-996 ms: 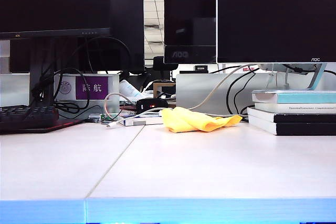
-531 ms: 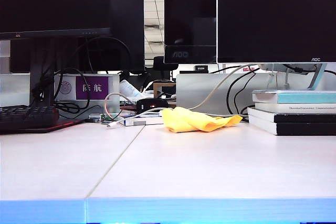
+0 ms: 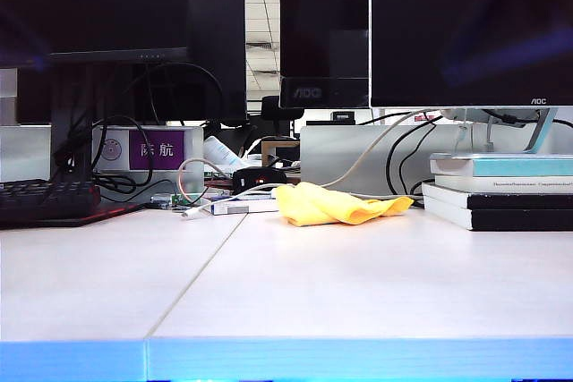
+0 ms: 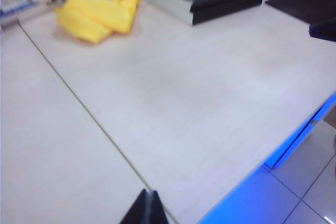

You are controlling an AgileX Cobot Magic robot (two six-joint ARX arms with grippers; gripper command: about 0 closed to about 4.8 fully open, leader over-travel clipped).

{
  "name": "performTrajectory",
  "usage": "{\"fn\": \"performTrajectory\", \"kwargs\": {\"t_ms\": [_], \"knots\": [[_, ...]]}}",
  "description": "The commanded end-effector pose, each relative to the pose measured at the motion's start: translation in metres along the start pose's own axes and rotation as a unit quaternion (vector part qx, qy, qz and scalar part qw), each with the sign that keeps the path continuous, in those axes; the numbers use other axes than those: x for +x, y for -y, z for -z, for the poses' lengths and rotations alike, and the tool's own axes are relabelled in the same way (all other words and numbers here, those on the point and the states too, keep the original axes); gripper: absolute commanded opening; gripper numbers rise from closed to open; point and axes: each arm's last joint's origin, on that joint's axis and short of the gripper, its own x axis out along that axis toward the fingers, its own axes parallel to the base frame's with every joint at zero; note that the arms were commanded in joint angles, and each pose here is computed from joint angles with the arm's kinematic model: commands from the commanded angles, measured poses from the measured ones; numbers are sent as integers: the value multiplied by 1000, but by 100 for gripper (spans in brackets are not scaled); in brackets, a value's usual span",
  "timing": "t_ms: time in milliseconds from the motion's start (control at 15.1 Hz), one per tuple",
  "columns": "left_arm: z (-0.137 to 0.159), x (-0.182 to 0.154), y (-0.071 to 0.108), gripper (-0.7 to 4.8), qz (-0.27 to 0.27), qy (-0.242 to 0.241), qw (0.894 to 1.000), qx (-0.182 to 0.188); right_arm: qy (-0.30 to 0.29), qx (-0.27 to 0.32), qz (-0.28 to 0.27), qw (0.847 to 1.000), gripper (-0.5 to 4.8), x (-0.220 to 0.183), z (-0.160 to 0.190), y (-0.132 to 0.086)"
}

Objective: Wipe the table from back to front using the rag.

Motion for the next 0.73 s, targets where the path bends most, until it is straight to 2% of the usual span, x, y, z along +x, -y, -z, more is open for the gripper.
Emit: {"fn": "performTrajectory", "kwargs": {"t_ms": [66, 332, 465, 531, 730], "knots": [[35, 19, -4, -6, -15, 64, 998, 1, -59, -10, 22, 998, 4, 6, 28, 1], [36, 16, -7, -6, -34, 95, 995, 2, -59, -10, 22, 998, 4, 6, 28, 1], [39, -1, -25, -6, -130, 114, 985, -15, -59, -10, 22, 998, 4, 6, 28, 1], [57, -7, -40, -6, -209, 101, 972, -35, -59, -10, 23, 998, 4, 6, 28, 1], [68, -4, -43, -6, -221, 70, 972, -41, -62, -11, 23, 998, 4, 7, 29, 1]]}}
